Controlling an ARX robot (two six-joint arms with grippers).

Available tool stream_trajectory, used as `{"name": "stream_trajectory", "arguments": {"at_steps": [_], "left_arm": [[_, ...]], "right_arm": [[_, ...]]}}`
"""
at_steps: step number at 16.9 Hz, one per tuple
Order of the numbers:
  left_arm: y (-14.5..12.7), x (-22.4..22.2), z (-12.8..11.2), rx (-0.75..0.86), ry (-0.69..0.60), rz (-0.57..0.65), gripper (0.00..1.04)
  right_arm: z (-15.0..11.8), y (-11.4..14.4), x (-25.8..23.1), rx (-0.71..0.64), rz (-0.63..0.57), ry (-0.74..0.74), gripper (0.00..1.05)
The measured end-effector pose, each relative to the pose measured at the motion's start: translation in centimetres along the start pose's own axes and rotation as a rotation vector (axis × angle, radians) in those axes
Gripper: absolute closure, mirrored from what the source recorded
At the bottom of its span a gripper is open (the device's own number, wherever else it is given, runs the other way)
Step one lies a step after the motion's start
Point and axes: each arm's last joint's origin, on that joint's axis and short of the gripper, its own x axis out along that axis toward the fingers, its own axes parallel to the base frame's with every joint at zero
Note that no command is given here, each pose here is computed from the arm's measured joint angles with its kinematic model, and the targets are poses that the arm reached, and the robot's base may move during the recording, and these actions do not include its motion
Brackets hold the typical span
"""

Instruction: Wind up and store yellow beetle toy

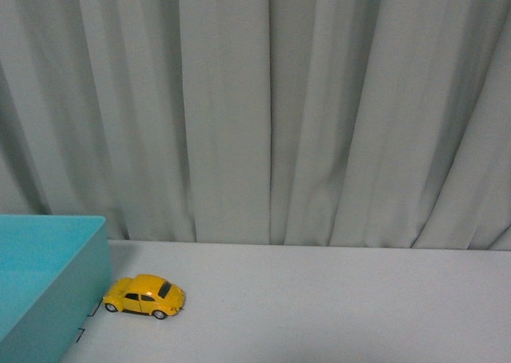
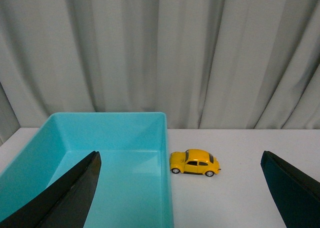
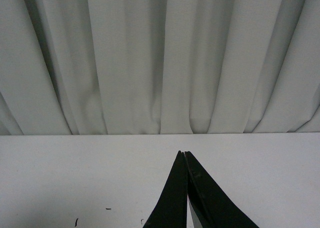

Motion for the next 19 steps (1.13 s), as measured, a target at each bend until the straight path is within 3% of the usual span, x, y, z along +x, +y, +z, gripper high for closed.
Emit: {"name": "stream_trajectory", "arguments": {"at_steps": [4, 6, 9, 14, 18, 19], "left_arm": [[0.0, 0.0, 0.0, 0.0, 0.0, 0.0, 0.07], [0.0, 0.0, 0.0, 0.0, 0.0, 0.0, 0.07], [0.0, 0.0, 0.0, 0.0, 0.0, 0.0, 0.07], [0.0, 0.0, 0.0, 0.0, 0.0, 0.0, 0.07], [0.0, 0.0, 0.0, 0.0, 0.0, 0.0, 0.07], [0.0, 0.0, 0.0, 0.0, 0.0, 0.0, 0.07]], "right_arm": [[-0.6, 0.0, -0.9, 0.0, 0.004, 0.054, 1.03], [-0.1, 0.0, -1.3, 0.0, -0.001, -0.01, 1.03], [-0.3, 0.0, -1.3, 0.0, 0.0, 0.006, 1.03], [-0.3, 0.0, -1.3, 0.0, 0.0, 0.008, 0.54], [-0.3, 0.0, -1.3, 0.0, 0.0, 0.008, 0.23], [-0.3, 0.0, -1.3, 0.0, 0.0, 0.008, 0.11]]}}
